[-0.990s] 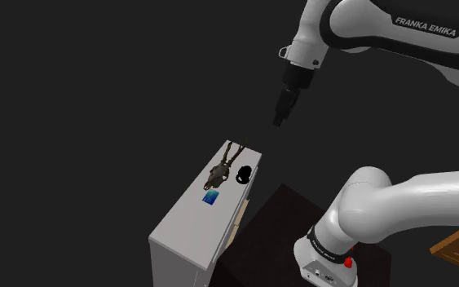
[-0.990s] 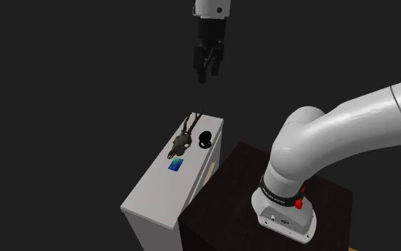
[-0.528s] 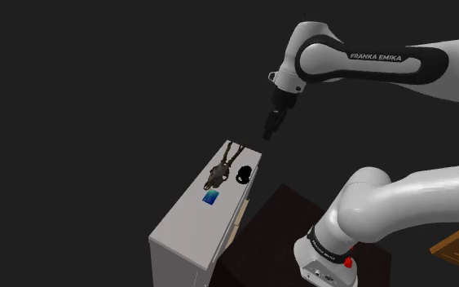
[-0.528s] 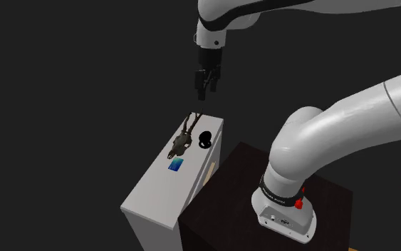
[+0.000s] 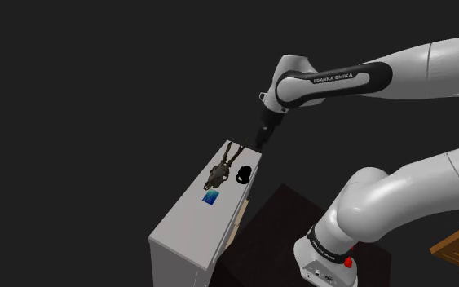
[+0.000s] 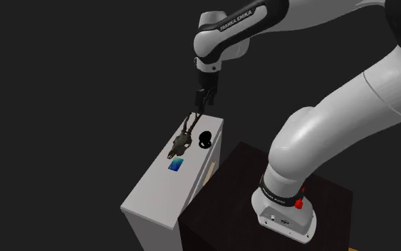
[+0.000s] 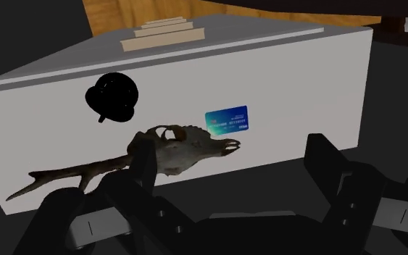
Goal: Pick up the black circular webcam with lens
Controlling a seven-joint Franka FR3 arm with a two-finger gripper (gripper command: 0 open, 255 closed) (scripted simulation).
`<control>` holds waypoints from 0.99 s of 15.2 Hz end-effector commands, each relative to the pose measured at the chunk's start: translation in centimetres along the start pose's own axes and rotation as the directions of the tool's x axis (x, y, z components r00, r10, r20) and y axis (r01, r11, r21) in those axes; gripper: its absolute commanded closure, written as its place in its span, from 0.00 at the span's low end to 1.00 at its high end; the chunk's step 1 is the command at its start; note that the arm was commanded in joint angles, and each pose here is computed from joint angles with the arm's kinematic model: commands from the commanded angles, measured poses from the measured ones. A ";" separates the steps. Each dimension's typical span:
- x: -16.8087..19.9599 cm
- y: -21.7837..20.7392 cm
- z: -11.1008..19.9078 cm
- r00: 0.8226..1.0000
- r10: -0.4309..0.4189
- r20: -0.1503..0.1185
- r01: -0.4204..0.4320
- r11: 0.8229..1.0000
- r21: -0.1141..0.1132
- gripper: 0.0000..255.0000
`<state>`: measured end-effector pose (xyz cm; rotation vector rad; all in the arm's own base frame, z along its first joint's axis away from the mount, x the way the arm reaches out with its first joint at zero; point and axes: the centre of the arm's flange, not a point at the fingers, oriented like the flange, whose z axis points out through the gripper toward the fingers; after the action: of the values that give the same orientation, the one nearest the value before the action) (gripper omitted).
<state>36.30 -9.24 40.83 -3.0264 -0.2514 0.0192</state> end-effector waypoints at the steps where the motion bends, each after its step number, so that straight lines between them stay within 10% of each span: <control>1: 0.6 1.4 2.0 1.000 -0.003 -0.005 0.003 1.000 -0.005 0.00; 15: 5.1 11.2 16.8 0.999 -0.022 -0.023 0.022 0.999 -0.026 0.00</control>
<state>42.41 -17.19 24.11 -3.0454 -0.2822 -0.0175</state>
